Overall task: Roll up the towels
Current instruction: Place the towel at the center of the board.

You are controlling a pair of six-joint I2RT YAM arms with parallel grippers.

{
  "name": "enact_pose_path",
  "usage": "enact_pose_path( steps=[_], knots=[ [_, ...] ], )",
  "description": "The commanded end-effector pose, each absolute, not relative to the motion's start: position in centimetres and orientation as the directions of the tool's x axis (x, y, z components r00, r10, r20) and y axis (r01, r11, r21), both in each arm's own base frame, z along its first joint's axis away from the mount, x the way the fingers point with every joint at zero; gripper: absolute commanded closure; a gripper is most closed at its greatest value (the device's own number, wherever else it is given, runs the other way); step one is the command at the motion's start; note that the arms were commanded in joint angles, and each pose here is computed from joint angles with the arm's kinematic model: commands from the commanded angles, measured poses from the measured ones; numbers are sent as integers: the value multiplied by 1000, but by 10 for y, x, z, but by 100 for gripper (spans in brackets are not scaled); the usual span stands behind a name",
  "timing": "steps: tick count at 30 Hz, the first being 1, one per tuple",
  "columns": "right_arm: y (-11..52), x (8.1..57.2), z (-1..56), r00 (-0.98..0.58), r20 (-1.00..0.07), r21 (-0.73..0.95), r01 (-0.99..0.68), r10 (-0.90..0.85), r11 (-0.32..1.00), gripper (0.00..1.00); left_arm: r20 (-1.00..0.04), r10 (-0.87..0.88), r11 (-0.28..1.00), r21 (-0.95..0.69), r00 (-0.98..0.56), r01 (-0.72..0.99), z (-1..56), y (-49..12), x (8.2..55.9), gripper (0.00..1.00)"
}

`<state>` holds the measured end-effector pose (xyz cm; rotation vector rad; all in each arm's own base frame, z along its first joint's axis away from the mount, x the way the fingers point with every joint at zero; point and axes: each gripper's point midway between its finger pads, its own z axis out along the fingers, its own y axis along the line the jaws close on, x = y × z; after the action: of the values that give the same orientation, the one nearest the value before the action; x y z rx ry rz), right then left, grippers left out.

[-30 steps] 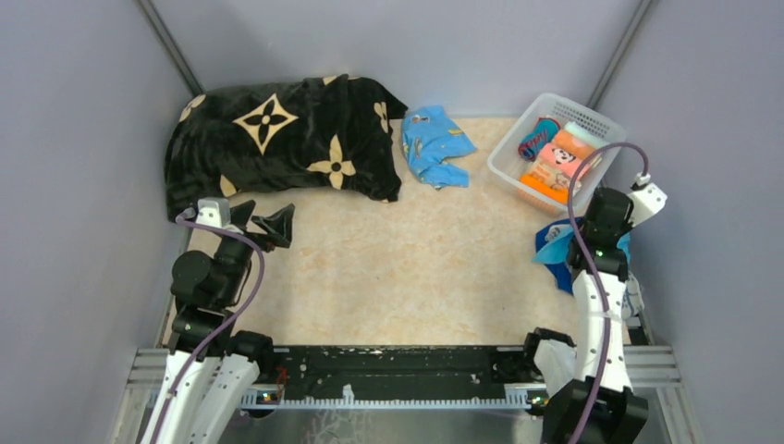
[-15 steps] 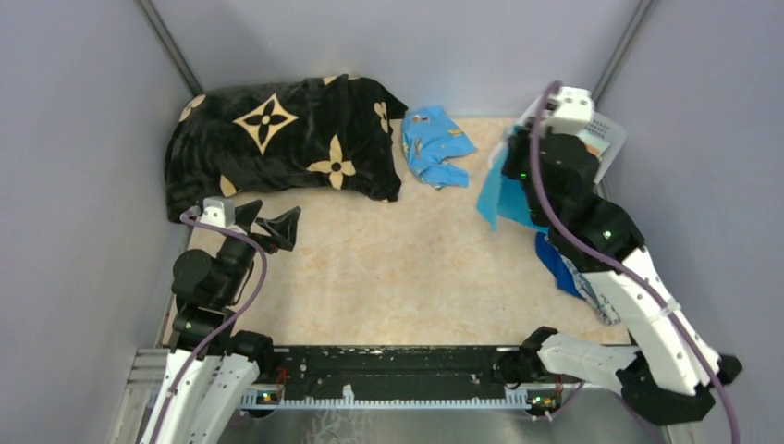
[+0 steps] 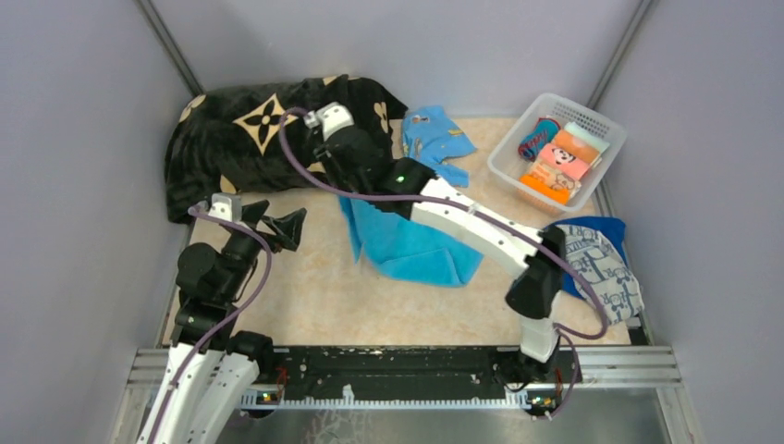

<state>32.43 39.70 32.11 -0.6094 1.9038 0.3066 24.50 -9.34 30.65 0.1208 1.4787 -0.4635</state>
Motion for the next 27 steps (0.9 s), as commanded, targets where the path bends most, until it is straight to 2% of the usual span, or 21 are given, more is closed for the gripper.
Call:
enact_pose_path(
  steps=[1,4,7,14,20,27],
  knots=[
    [441,312,333,-288,-917,-10,-676,-276,737,55,-976,-219,897,-197,10,396,309,-99,246,1],
    [431,310,314,-294,-895,-50,-681,-335,731,42,-976,-219,897,-209,-19,389,305,-101,251,1],
    [405,309,287,-332,-870,-60,-663,-365,746,39,-971,-227,905,-236,-67,354,296,-99,259,0],
    [310,306,214,-510,-798,63,-600,-321,797,40,-929,-283,915,-335,-237,223,258,-94,274,1],
    [237,298,150,-659,-715,215,-525,-233,823,43,-835,-341,911,-407,-432,67,201,-94,286,1],
    [211,301,112,-735,-661,349,-483,-154,803,46,-732,-420,876,-481,-536,-29,164,-89,300,1]
  ],
)
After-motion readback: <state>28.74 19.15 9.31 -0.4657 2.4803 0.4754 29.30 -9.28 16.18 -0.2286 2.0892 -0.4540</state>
